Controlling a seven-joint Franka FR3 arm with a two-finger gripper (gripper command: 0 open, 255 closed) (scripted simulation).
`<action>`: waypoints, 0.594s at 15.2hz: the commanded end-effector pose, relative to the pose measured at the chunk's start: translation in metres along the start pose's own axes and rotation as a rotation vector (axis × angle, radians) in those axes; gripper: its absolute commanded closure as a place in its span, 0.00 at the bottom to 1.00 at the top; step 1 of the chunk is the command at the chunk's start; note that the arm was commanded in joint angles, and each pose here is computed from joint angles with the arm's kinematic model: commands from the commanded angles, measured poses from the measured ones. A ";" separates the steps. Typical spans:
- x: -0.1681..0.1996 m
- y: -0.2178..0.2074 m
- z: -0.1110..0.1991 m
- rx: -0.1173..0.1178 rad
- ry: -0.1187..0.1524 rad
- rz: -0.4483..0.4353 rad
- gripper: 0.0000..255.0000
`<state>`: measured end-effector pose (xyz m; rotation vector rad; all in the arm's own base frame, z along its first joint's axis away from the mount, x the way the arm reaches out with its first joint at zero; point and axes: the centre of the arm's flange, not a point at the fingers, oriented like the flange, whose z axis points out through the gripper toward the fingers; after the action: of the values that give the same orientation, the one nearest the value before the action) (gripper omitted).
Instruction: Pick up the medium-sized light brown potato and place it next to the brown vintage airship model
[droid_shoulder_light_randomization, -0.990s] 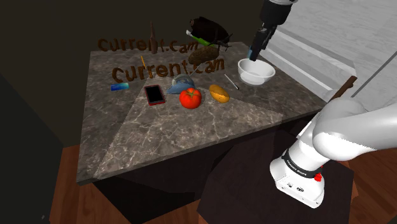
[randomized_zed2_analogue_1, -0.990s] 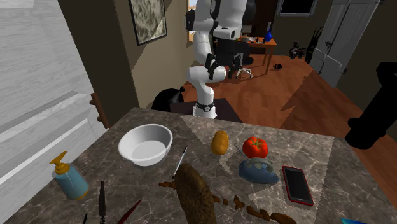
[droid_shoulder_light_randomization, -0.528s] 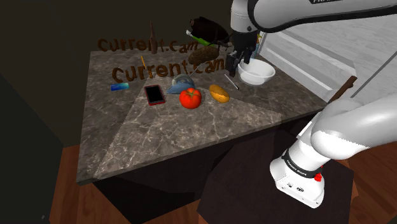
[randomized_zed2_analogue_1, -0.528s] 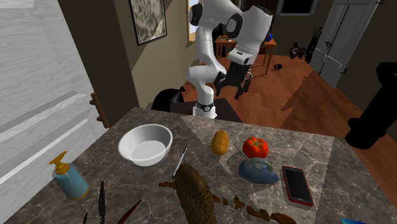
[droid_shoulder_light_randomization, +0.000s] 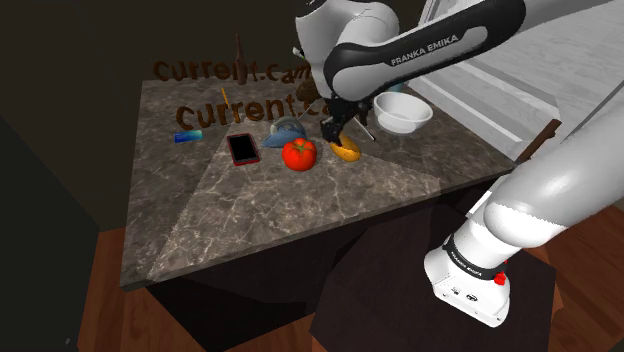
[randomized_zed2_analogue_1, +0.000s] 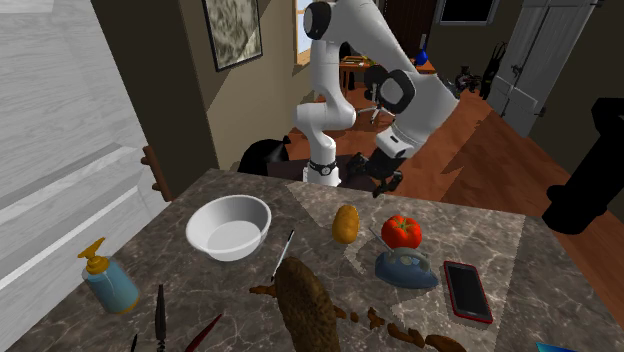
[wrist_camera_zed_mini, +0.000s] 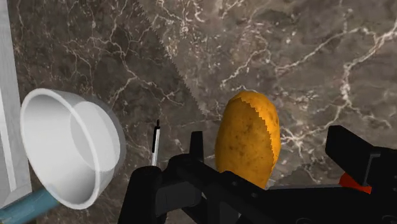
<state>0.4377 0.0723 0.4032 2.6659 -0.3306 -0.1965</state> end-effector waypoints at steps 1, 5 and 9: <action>0.019 -0.014 0.023 -0.046 -0.034 0.053 0.00; 0.039 -0.031 0.056 -0.100 -0.075 0.110 0.00; 0.038 -0.029 0.077 -0.100 -0.075 0.110 0.00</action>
<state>0.4657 0.0585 0.3235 2.5386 -0.4771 -0.2720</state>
